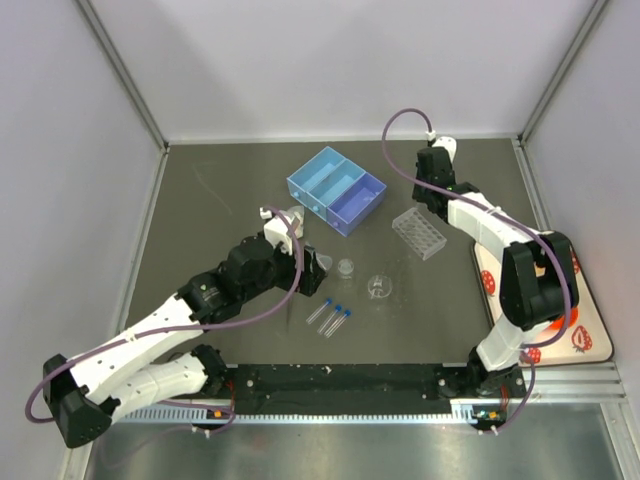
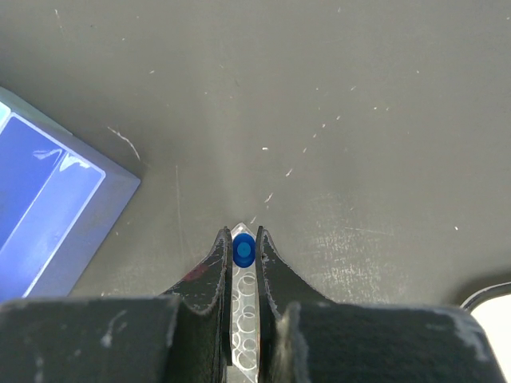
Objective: Organize the chemistry lab equipment
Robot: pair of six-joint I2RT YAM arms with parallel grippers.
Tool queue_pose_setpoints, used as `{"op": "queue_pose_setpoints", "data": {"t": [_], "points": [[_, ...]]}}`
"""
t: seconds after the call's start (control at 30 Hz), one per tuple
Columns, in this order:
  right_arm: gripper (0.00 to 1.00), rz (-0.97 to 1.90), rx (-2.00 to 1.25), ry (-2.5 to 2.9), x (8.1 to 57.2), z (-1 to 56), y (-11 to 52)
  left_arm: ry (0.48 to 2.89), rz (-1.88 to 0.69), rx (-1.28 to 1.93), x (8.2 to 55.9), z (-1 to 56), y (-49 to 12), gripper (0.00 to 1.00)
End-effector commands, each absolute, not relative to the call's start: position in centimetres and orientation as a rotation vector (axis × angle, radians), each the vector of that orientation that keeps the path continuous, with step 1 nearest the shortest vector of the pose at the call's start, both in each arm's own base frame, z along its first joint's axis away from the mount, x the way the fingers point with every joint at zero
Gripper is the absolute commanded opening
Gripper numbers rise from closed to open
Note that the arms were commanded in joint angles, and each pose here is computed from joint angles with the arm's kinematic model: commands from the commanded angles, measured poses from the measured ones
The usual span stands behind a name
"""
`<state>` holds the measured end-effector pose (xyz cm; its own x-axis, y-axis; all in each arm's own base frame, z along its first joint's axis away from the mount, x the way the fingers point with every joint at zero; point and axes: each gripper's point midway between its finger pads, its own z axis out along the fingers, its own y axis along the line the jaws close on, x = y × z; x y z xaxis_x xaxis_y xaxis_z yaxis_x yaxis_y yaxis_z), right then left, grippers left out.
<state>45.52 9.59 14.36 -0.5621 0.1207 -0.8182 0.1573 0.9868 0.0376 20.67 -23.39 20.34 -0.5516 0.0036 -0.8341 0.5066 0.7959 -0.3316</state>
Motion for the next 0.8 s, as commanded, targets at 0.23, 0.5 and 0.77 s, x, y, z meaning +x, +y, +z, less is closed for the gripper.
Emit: {"op": "queue_pose_setpoints", "data": {"t": [0.23, 0.5, 0.77], "points": [[0.00, -0.055, 0.212, 2.168, 45.9, 13.2, 9.3, 2.016, -0.727, 0.366, 20.9, 21.2, -23.8, 0.95], [0.00, -0.065, 0.207, 2.197, 45.7, 11.8, 9.4, 2.018, -0.727, 0.368, 20.9, 21.0, -23.8, 0.95], [0.00, -0.060, 0.202, 2.218, 45.7, 10.8, 9.5, 2.019, -0.725, 0.368, 21.0, 20.9, -23.9, 0.95]]}}
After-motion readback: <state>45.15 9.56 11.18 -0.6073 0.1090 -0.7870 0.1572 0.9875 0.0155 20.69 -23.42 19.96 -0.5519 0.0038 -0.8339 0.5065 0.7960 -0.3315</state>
